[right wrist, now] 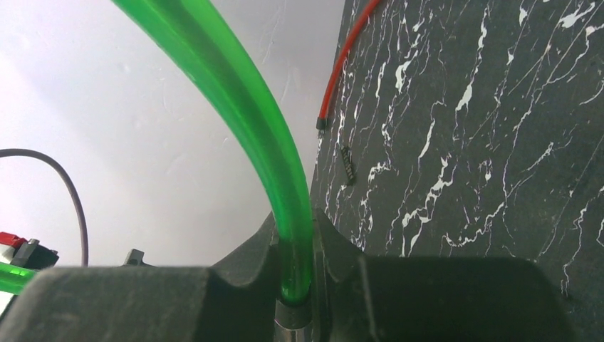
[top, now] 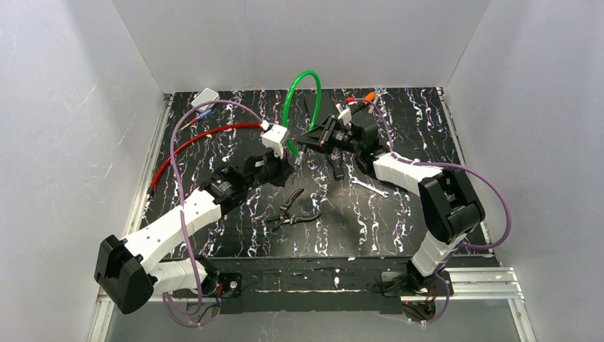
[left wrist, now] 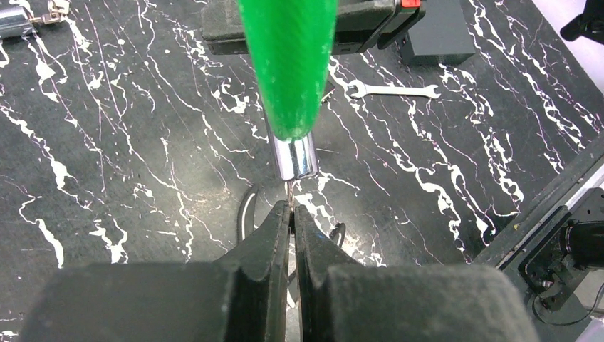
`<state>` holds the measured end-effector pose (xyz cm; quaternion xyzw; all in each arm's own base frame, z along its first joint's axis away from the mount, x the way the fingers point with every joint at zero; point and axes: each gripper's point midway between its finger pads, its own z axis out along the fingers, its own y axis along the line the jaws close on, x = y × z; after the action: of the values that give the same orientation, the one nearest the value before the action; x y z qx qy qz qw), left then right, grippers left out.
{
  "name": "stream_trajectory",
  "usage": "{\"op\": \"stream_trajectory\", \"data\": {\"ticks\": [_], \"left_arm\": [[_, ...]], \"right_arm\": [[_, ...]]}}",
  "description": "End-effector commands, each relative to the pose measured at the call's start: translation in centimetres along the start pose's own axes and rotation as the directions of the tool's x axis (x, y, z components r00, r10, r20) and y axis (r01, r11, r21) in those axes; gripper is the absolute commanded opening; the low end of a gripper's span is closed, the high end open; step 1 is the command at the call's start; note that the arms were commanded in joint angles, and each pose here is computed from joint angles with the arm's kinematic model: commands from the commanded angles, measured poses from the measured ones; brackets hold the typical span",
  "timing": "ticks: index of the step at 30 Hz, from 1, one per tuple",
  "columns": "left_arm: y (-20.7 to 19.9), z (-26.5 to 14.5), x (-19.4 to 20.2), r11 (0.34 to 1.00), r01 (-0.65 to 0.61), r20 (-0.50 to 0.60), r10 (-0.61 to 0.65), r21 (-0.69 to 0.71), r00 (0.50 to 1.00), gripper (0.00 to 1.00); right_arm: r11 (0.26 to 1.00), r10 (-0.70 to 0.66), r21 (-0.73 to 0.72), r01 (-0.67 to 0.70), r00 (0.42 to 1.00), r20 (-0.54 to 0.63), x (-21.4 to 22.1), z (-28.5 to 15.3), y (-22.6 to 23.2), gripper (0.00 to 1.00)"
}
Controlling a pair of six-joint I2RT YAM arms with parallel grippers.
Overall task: Lock with the key
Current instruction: Lock the lock, then place the lock at the center of the board.
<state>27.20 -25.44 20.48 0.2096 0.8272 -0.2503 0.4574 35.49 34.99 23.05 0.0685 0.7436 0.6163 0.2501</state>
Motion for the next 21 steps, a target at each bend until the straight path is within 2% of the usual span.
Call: {"op": "stream_trajectory", "data": {"ticks": [1, 18, 21], "left_arm": [[-0.4, -1.7, 5.7, 1.000, 0.003, -0.178, -0.005, -0.008, 0.984, 0.00], [-1.4, -3.6, 9.8, 0.992, 0.109, -0.320, -0.122, -0.056, 0.940, 0.00], [-1.4, -3.7, 9.8, 0.991, 0.117, -0.309, -0.129, -0.057, 0.942, 0.00]], "right_arm": [[0.989, -0.073, -0.116, 0.094, 0.981, 0.178, -5.7, -1.1, 5.1, 0.01], [0.983, -0.124, -0.100, 0.153, 0.960, 0.251, -8.7, -2.0, 5.2, 0.01], [0.982, -0.128, -0.100, 0.159, 0.956, 0.264, -9.2, -2.4, 5.3, 0.01]]}}
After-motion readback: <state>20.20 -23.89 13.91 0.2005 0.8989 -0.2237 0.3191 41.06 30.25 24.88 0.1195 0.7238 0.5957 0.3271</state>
